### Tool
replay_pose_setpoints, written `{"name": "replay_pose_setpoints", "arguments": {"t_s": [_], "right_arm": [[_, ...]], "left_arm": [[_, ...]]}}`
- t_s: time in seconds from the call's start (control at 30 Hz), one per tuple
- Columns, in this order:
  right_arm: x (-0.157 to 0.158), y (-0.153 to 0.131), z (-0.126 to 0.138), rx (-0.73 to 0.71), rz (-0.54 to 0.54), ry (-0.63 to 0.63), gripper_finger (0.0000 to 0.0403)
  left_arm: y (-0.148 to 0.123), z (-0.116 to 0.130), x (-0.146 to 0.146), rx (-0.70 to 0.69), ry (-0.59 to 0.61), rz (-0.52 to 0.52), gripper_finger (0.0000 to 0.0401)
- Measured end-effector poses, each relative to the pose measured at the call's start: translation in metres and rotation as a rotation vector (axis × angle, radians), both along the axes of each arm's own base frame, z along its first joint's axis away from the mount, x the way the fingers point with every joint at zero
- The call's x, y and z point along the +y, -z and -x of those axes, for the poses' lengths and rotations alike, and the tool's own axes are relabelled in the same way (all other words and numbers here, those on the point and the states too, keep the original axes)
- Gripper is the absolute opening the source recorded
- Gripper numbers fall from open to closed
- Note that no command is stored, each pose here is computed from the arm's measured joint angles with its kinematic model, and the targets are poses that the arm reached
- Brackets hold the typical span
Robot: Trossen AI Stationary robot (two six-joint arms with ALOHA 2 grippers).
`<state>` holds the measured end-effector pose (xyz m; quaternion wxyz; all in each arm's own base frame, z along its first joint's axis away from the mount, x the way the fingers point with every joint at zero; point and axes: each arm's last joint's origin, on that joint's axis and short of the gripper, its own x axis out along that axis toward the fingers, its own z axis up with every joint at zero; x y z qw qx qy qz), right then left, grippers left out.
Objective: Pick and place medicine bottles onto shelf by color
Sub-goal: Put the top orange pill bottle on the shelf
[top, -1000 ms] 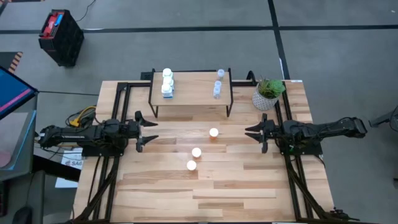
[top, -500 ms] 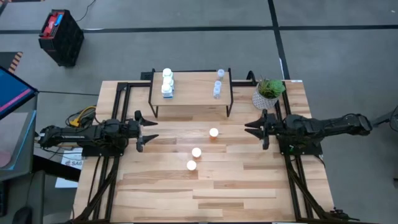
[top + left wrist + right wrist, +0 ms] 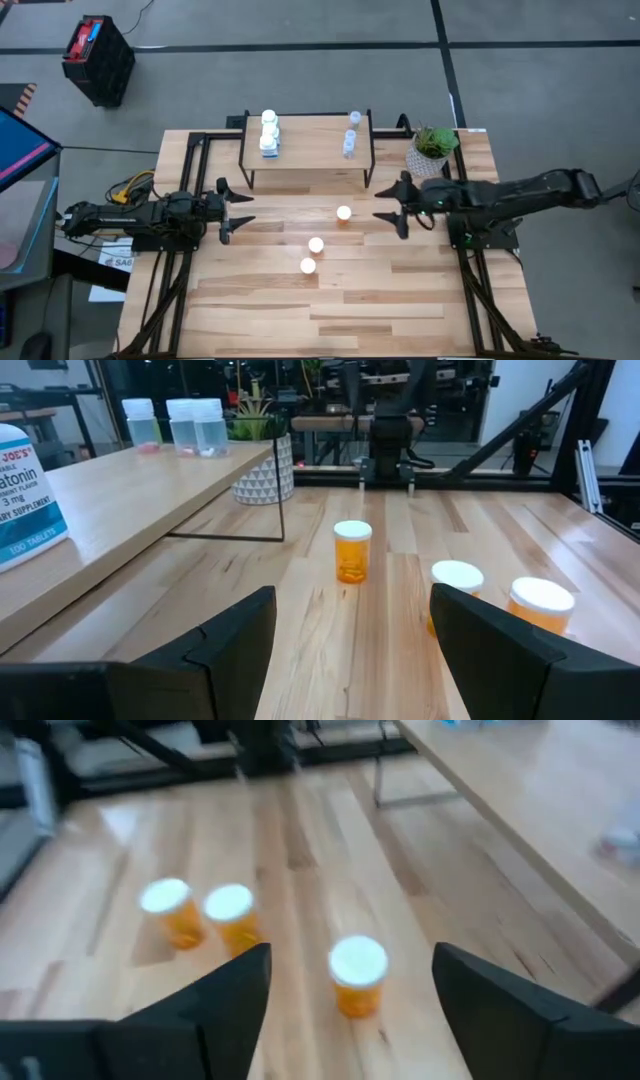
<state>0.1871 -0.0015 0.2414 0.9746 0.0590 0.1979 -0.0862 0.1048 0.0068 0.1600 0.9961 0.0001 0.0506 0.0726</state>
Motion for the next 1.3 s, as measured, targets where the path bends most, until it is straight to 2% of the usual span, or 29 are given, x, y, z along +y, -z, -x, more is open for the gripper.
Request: {"name": "replay_pose_setpoints", "arguments": {"t_s": [0.23,0.47,0.6,0.77,0.97,1.3], "right_arm": [[-0.015,-0.008,-0.031,0.170,-0.032,0.068,0.0310],[-0.020,0.008,-0.064,0.316,-0.057,-0.042,0.0310],[-0.022,0.019,-0.081,0.386,0.007,-0.105,0.0310],[-0.024,0.029,-0.103,0.441,0.064,-0.154,0.0310],[-0.028,0.041,-0.123,0.508,0.055,-0.155,0.0310],[-0.029,0.047,-0.136,0.556,0.090,-0.190,0.0310]], "left_arm": [[0.000,0.000,0.000,0.000,0.000,0.000,0.0254],[0.000,0.000,0.000,0.000,0.000,0.000,0.0254],[0.000,0.000,0.000,0.000,0.000,0.000,0.0254],[0.000,0.000,0.000,0.001,0.000,0.000,0.0254],[0.000,0.000,0.000,0.001,0.000,0.000,0.0254],[0.001,-0.001,0.000,0.013,-0.001,0.001,0.0254]]}}
